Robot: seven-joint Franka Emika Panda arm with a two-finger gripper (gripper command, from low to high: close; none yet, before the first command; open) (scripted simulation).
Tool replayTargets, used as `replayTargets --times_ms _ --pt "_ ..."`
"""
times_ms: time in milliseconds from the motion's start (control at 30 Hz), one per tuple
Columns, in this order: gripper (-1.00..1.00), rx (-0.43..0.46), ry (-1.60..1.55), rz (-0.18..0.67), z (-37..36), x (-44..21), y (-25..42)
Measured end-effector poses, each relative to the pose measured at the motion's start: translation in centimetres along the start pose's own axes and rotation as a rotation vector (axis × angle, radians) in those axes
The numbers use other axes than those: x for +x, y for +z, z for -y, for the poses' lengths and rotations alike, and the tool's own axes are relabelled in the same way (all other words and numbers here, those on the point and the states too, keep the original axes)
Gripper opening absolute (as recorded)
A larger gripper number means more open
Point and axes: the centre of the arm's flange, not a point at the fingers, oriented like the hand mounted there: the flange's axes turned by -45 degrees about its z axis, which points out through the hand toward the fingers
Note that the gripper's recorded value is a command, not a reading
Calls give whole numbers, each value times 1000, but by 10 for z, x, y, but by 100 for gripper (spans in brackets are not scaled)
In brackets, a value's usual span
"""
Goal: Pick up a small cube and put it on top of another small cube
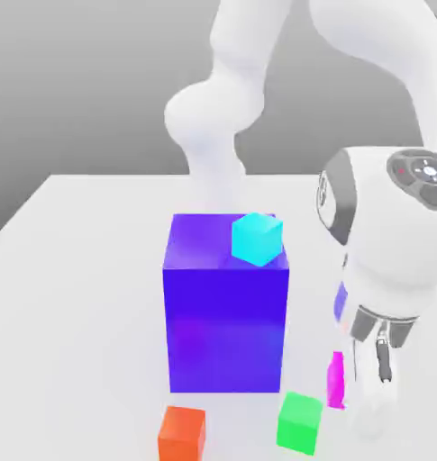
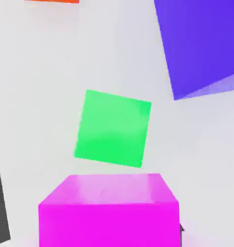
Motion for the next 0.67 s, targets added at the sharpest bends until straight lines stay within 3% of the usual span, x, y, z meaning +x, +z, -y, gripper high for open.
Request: replayTargets --times_ms 200,300,333,667 --pt "-100 35 117 25 -3 14 -4" --pt "-100 79 319 85 -7 35 30" --pt "100 84 340 90 -6 37 43" --pt "100 89 358 93 -7 40 35"
